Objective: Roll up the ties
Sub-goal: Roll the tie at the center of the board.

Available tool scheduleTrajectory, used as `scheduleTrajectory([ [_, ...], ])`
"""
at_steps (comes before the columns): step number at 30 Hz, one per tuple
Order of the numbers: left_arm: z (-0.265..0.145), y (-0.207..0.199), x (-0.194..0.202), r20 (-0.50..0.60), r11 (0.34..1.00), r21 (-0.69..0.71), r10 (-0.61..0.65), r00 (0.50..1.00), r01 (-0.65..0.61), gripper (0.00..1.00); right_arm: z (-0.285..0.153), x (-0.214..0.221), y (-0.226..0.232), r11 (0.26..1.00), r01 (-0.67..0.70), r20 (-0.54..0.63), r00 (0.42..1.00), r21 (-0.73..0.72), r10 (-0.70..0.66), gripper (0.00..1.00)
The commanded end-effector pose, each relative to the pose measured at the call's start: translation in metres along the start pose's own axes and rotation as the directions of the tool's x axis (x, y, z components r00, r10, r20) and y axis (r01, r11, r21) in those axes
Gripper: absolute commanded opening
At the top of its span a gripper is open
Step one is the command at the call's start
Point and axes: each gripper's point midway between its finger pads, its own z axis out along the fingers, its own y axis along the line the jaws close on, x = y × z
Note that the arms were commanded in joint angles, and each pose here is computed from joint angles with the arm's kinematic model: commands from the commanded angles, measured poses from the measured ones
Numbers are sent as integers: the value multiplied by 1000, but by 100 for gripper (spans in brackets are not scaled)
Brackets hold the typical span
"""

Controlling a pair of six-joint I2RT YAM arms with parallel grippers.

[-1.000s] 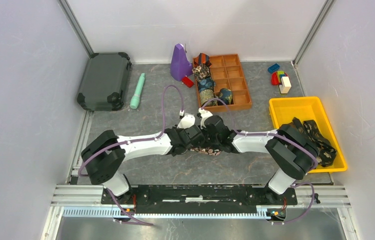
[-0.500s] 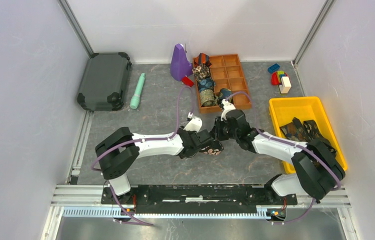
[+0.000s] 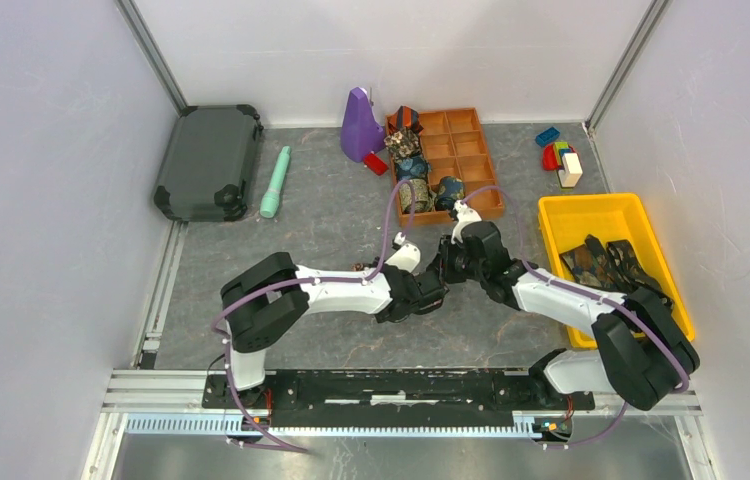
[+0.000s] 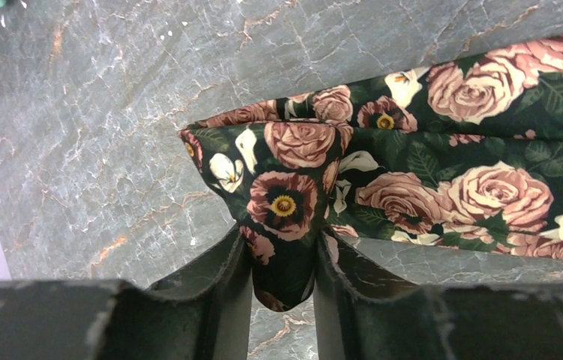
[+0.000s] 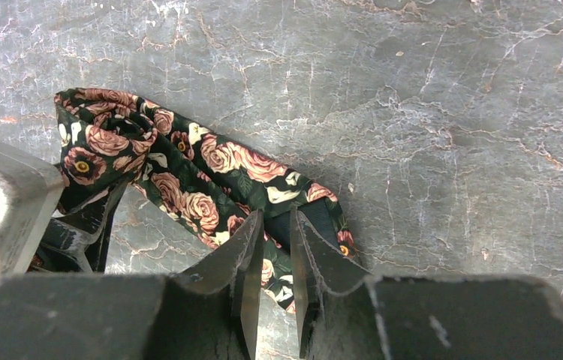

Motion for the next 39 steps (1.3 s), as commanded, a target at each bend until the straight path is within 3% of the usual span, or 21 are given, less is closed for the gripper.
scheduleTrajectory([
  [1, 1, -19, 8, -52, 997, 47, -59, 997, 61, 40, -6, -9, 4, 1000, 10, 38, 999, -21, -9, 26],
  [25, -34, -10, -30, -18, 984, 152, -91, 996, 93, 78, -7, -29, 27, 995, -3, 55, 998, -98, 8, 28],
  [35, -47, 8, -37, -21, 957, 250, -145, 989, 146, 82, -8, -39, 47, 986, 4, 68, 998, -167, 8, 41],
  [39, -49, 24, -35, -35, 928, 314, -202, 979, 202, 82, -8, -42, 65, 979, 27, 65, 998, -203, -14, 50],
])
